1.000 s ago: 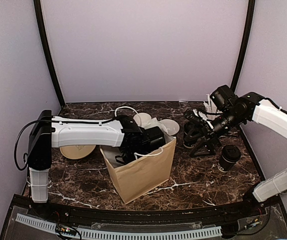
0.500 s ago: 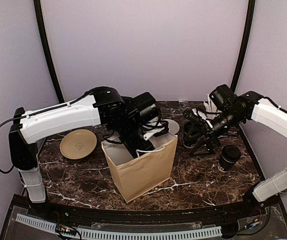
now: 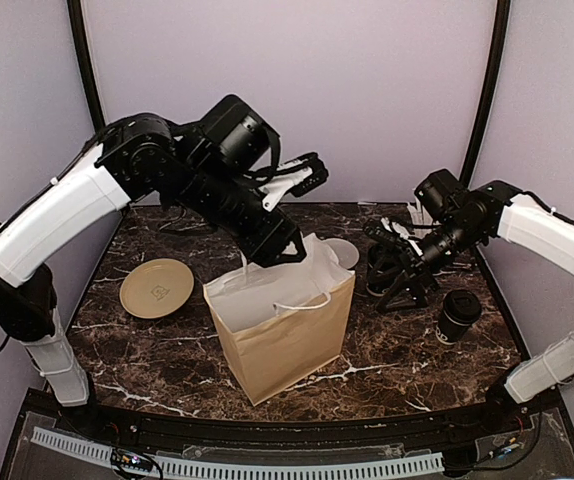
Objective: Pack the takeout coffee
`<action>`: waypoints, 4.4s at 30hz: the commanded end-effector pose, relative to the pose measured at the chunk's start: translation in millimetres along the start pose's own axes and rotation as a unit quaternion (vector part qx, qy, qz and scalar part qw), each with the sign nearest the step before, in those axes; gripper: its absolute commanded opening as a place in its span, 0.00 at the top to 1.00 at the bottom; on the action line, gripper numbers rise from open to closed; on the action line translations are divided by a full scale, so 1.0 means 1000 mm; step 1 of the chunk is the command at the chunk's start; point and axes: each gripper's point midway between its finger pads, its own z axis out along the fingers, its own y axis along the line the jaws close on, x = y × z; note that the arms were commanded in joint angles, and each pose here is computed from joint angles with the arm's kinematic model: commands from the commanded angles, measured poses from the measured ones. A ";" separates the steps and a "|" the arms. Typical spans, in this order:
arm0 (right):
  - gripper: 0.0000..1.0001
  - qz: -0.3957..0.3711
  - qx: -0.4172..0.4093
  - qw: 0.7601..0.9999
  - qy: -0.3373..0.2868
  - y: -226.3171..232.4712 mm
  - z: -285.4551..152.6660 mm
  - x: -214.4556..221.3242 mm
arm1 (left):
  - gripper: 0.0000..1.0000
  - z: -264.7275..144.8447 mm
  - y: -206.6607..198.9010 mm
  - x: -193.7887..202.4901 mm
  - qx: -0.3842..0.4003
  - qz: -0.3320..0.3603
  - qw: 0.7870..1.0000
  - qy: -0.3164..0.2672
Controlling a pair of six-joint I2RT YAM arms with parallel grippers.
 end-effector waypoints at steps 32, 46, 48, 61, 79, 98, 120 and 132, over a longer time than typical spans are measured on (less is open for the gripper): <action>0.08 -0.021 0.051 0.998 0.007 -0.008 -0.032 -0.017 | 1.00 -0.053 0.039 -0.021 0.012 -0.017 0.991 -0.134; 0.12 0.059 0.205 0.968 0.136 -0.056 -0.075 0.057 | 1.00 -0.026 0.029 -0.002 0.048 -0.027 0.994 -0.092; 0.12 0.058 0.225 0.960 0.155 -0.051 -0.082 0.071 | 1.00 -0.027 0.026 -0.001 0.055 -0.029 0.994 -0.092; 0.01 0.058 0.290 0.909 0.294 -0.041 -0.116 0.172 | 1.00 -0.032 -0.004 0.005 0.116 -0.004 0.987 -0.112; 0.01 0.104 0.281 0.906 0.298 -0.081 -0.136 0.189 | 1.00 -0.028 -0.023 0.014 0.130 0.015 0.986 -0.102; 0.06 0.119 0.229 0.927 0.273 -0.083 -0.118 0.190 | 1.00 -0.019 -0.023 0.017 0.128 0.015 0.988 -0.089; 0.18 0.112 0.244 0.922 0.280 -0.073 -0.122 0.193 | 1.00 -0.015 -0.020 0.020 0.118 0.014 0.990 -0.082; 0.21 0.055 0.235 0.952 0.185 -0.030 -0.132 0.107 | 1.00 -0.018 -0.013 0.003 0.098 -0.010 0.988 -0.121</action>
